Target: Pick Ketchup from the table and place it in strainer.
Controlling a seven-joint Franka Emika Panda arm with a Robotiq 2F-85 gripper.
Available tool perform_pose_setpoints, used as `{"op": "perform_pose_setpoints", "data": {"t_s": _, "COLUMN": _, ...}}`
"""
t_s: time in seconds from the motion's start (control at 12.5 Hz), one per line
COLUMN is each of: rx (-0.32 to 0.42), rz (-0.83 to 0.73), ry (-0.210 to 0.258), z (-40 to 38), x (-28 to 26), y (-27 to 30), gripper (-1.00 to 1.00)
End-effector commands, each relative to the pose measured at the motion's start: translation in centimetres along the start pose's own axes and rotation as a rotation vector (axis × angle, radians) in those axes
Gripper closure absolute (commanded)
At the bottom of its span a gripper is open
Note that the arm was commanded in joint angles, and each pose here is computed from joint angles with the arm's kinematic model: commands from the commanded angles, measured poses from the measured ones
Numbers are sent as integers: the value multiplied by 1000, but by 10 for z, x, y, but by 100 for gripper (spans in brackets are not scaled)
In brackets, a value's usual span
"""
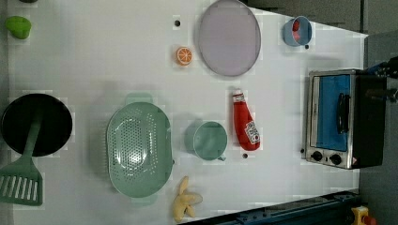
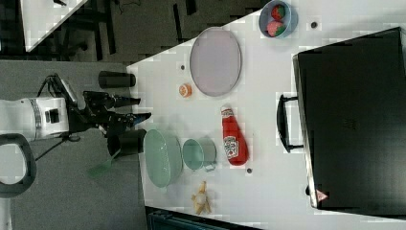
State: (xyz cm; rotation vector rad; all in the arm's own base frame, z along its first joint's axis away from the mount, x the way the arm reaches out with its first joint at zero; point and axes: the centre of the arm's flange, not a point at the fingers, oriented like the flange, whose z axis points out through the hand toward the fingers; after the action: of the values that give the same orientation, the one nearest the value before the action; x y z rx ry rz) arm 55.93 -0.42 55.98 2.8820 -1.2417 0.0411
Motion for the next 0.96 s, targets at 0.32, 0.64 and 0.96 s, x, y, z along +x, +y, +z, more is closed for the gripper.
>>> {"op": "perform_pose_setpoints", "data": {"t_s": 0.32, "rx": -66, "rz": 13, "ry": -108, "z": 11, "x": -31, "y": 49, "gripper": -100}}
{"op": "perform_pose_setpoints", "data": {"t_s": 0.64, "rx": -99, "rz": -214, "ry": -159, "z": 75, "x": -50, "y": 41, "gripper": -100}}
{"op": "perform_pose_setpoints", "data": {"t_s": 0.96, "rx": -78, "rz": -566, "ry": -167, "z": 138, "x": -71, "y": 34, "gripper": -100}}
